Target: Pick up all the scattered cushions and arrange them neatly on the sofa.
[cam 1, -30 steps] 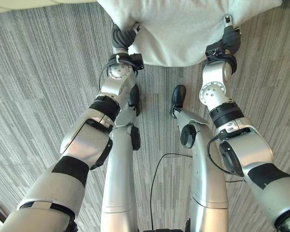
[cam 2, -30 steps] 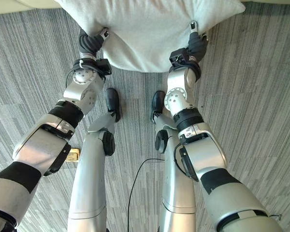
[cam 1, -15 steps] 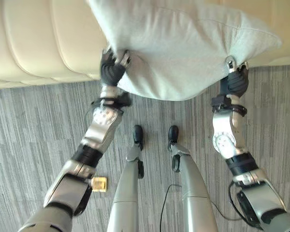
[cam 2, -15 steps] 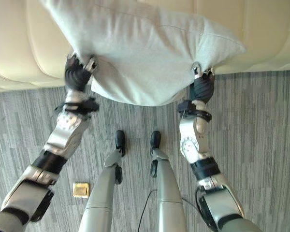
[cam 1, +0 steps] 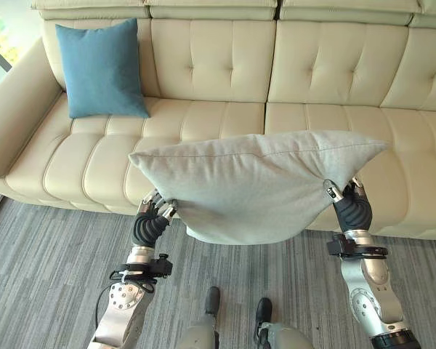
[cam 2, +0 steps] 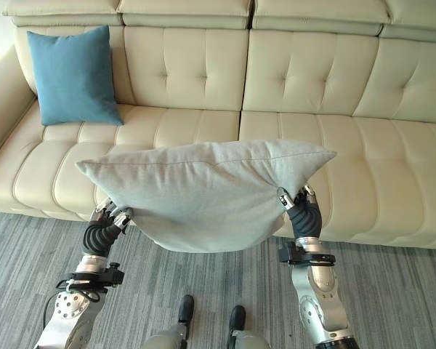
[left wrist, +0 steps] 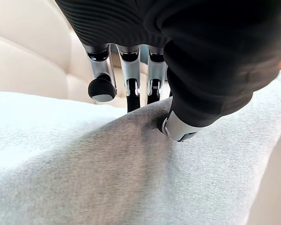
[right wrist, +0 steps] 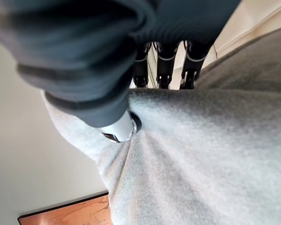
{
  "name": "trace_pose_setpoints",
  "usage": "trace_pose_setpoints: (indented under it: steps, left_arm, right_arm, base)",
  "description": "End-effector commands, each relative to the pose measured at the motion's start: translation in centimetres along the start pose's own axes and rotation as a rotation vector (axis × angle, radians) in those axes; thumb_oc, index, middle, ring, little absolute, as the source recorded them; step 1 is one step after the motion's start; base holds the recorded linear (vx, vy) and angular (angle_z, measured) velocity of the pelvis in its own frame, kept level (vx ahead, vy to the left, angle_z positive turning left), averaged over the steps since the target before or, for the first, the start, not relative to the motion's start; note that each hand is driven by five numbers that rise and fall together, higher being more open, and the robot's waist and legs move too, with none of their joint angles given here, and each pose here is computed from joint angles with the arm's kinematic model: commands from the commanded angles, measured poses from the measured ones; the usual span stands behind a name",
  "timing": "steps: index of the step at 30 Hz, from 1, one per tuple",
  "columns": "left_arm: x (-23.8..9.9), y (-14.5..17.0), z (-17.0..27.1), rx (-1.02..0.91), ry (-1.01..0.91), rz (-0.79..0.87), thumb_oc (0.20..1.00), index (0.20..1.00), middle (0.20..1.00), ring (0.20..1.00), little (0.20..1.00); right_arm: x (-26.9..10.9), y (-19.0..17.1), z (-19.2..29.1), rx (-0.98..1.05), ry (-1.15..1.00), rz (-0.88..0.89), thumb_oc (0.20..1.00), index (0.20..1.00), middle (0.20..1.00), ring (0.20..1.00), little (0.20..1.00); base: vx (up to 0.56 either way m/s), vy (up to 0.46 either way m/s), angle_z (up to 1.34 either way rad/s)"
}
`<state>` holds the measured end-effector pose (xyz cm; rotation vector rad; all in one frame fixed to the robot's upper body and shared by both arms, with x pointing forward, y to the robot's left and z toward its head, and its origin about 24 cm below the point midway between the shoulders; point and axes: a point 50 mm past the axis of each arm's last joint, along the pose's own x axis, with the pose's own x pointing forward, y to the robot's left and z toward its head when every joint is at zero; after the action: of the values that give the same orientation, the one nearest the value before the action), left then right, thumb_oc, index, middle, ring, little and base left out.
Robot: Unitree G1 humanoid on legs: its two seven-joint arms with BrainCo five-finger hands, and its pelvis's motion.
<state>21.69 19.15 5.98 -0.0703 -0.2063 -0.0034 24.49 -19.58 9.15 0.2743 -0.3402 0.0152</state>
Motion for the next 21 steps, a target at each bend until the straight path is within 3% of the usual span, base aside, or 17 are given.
trace_pose_setpoints:
  steps: [1,9,21]
  left_arm:
    - [2.7,-0.4,3.9,-0.049,-0.238,-0.042,0.200,0.200,0.200,0.200,0.200]
    - [2.5,-0.1,3.5,-0.022,-0.207,-0.010,0.200,0.200,0.200,0.200,0.200]
    - [1.4,1.2,2.8,0.025,-0.150,0.003,0.200,0.200,0.200,0.200,0.200]
  right_arm:
    - [1.9,2.1,4.5,0.007,-0.249,0.177,0.200,0.200,0.200,0.200,0.200]
    - [1.9,1.9,3.9,-0.003,-0.224,0.131,0.200,0.200,0.200,0.200,0.200]
    - [1.5,3.1,3.3,0.002,-0.201,0.159,0.200,0.200,0.200,0.200,0.200]
  base:
    - [0.11,-0.110,-0.11]
    - [0.24,-0.004,-0.17]
    - [0.27,0.145,-0.31]
